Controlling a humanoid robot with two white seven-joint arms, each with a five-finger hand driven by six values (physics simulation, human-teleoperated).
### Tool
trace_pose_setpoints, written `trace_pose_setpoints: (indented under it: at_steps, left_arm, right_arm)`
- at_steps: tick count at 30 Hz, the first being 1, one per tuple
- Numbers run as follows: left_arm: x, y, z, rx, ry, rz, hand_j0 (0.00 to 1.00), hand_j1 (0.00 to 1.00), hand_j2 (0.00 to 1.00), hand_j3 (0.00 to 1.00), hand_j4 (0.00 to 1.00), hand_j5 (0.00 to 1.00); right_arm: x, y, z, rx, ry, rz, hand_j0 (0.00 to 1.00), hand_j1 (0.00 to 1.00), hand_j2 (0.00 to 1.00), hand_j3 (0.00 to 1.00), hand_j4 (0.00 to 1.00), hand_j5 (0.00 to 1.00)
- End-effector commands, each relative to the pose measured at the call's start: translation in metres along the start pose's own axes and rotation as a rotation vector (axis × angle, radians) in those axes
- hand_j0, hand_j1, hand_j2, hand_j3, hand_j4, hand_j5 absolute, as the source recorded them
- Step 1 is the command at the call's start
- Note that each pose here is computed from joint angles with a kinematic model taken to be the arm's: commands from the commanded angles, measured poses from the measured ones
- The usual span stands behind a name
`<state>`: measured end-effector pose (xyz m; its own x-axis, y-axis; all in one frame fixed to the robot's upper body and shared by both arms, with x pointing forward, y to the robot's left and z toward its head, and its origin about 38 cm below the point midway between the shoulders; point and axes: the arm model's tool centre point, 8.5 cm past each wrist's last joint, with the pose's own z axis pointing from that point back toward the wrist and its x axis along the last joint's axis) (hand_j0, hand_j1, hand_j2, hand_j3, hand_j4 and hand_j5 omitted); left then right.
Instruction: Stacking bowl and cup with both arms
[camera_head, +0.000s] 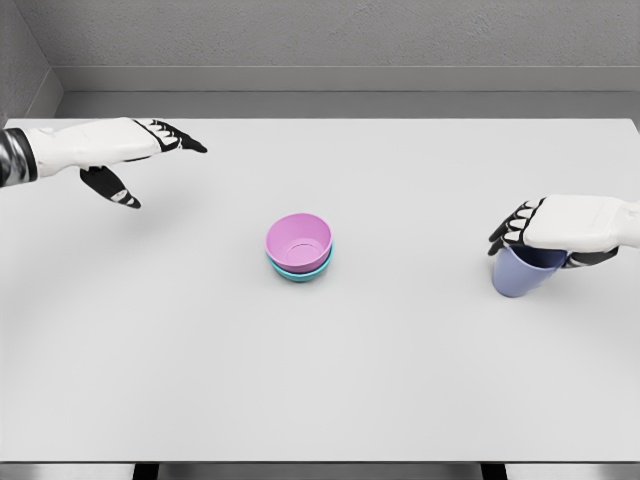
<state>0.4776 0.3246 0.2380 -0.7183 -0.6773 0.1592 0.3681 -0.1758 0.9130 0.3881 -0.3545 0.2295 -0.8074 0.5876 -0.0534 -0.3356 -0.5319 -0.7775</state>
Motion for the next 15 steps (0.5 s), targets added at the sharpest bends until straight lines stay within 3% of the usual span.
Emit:
trace_pose_setpoints:
  at_steps: [1,15]
  left_arm:
    - [-0.0007,0.0003,0.0007,0.003,0.002,0.005,1.0,1.0,1.0,1.0,1.0,1.0]
    - [-0.0007,0.0003,0.0007,0.003,0.002,0.005,1.0,1.0,1.0,1.0,1.0,1.0]
  right_arm:
    - [-0.0002,-0.0001,0.0006,0.0,0.0,-0.002,0.81,0.81,0.81,0.81,0.81,0.81]
    - [-0.0101,0.0036,0.0033,-0.003,0.022,-0.033,0.76,0.76,0.76,0.76,0.76,0.76]
